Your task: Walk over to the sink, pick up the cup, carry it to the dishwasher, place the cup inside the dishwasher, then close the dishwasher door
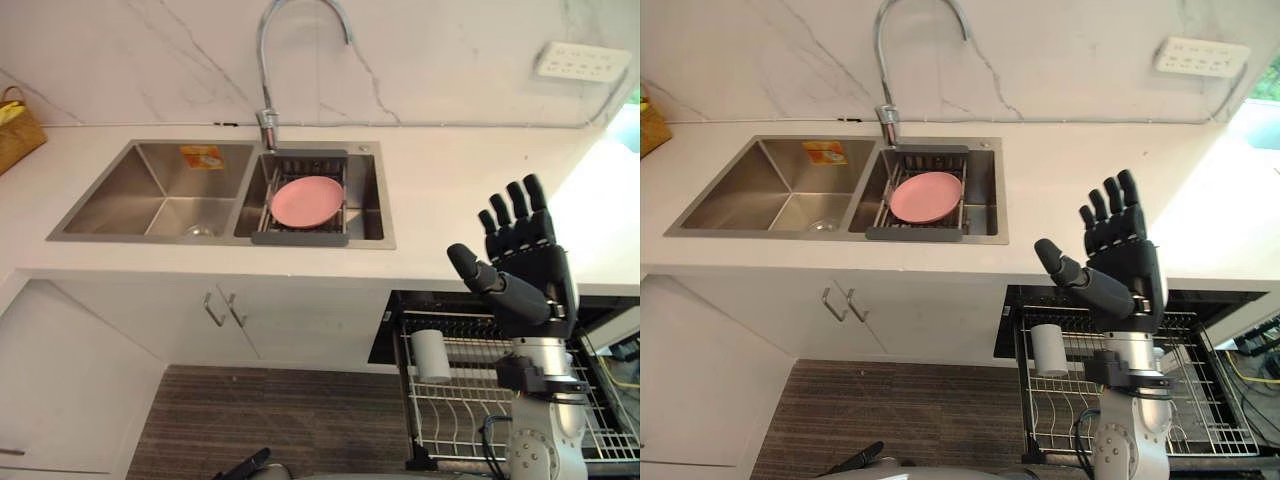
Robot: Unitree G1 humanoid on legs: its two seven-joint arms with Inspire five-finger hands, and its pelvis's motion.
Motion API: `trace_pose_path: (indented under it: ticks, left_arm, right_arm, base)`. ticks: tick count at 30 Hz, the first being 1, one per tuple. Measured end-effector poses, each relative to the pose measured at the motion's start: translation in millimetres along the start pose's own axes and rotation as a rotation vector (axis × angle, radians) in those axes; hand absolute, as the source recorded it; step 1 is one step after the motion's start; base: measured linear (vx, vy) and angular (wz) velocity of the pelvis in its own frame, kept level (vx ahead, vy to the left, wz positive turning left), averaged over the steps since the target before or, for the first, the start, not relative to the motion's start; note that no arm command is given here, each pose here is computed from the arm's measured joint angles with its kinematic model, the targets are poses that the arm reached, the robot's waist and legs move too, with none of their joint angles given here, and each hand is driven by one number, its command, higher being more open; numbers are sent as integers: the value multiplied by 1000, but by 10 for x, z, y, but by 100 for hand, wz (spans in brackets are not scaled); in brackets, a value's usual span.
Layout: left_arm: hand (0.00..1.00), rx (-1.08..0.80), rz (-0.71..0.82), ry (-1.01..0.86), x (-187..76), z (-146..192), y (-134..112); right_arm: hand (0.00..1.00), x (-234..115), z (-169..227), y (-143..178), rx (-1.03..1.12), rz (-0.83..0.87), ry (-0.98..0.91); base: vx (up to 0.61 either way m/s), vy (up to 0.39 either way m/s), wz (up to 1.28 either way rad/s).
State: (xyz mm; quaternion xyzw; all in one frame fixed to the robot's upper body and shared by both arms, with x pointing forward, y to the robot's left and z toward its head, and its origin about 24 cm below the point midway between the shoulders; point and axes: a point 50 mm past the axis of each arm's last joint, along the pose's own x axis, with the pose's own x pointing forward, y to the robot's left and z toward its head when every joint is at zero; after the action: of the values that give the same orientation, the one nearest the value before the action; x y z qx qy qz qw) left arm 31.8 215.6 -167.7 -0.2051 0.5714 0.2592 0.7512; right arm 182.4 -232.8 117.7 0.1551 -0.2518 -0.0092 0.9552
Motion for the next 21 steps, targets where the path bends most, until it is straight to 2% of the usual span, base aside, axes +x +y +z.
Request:
trace_pose_path:
  ticks: [3, 7, 11, 17, 21]
  left_arm:
    - [100, -28, -3, -42, -4, 28, -4]
    - [100, -16, 6, -40, -4, -9, 5]
    - [100, 140, 5, 16, 29, 58, 40]
    - [100, 188, 8, 61, 42, 67, 67]
    - [100, 241, -25, 78, 60, 160, -32]
  right_arm:
    - [100, 85, 85, -11, -14, -1, -55]
    - [100, 143, 100, -9, -16, 9, -73]
    - [100, 116, 190, -24, -33, -27, -109]
    - [100, 163, 110, 106, -33, 38, -77]
    - [100, 169, 132, 85, -57, 52, -72]
  base:
    - [-13, 80, -20]
    - [16, 277, -91]
    - [125, 287, -38]
    - [194, 238, -56]
    - [174, 39, 18]
